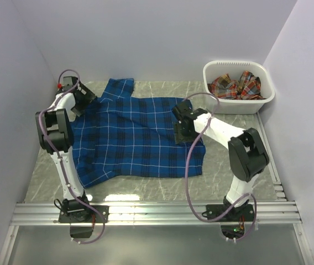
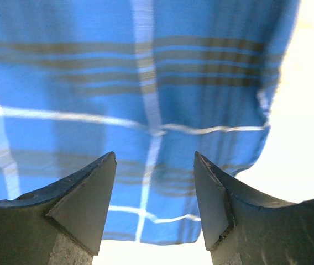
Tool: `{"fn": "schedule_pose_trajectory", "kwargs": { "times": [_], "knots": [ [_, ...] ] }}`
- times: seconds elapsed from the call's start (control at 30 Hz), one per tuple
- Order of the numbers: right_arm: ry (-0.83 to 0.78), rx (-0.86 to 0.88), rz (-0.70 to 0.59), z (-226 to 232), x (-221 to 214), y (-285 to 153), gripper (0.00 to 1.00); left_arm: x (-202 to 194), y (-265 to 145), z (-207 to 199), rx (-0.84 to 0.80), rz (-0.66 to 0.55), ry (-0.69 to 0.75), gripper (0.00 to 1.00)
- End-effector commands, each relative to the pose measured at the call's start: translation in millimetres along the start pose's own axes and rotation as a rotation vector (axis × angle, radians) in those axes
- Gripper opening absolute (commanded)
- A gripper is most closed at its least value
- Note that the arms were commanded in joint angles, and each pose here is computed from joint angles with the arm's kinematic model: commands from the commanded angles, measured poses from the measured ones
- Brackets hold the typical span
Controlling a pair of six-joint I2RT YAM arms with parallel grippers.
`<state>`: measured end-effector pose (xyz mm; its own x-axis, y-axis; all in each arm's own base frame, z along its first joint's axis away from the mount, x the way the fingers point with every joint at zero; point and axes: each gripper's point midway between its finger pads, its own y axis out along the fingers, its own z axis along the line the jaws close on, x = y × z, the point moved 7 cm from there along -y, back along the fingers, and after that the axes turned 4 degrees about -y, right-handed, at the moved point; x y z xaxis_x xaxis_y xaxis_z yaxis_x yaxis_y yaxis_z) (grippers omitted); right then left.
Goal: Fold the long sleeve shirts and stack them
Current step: Flatten the shirt out
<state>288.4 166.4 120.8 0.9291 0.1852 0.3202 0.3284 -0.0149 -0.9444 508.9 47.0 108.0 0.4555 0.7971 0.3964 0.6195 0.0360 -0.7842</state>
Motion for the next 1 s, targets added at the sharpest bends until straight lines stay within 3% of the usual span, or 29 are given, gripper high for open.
{"fn": "schedule_pose_trajectory", "kwargs": {
  "times": [0.0, 0.07, 0.1, 0.2, 0.33, 0.4, 0.53, 0.97],
  "knots": [
    [0.035, 0.105, -0.242, 16.3, 35.5, -50.9, 0.65, 3.7, -88.0, -41.4, -0.117, -0.081, 0.064, 0.99],
    [0.076, 0.142, -0.326, 21.9, 51.8, -58.7, 0.64, -19.5, -105.9, -30.4, -0.054, -0.062, 0.086, 0.99],
    [0.094, 0.162, -0.368, 24.8, 63.1, -65.7, 0.64, -22.9, -133.4, -33.8, -0.085, -0.085, 0.094, 0.99],
    [0.139, 0.206, -0.462, 36.5, 99.4, -76.6, 0.63, -64.1, -160.3, -6.7, -0.076, -0.047, 0.110, 0.99],
    [0.164, 0.196, -0.476, 55.8, 143.7, -53.8, 0.66, -124.1, -167.5, 54.1, 0.008, 0.054, 0.148, 0.99],
    [0.192, 0.201, -0.508, 60.4, 166.9, -56.0, 0.68, -146.9, -174.8, 64.1, 0.012, 0.092, 0.192, 0.99],
    [0.226, 0.188, -0.463, 70.6, 190.4, -12.6, 0.70, -173.6, -171.1, 103.4, 0.091, 0.133, 0.198, 0.99],
    [0.431, 0.293, -0.311, 48.2, 212.6, 74.4, 0.74, -215.6, -155.0, 141.4, 0.158, 0.315, 0.152, 0.99]
  ]
}}
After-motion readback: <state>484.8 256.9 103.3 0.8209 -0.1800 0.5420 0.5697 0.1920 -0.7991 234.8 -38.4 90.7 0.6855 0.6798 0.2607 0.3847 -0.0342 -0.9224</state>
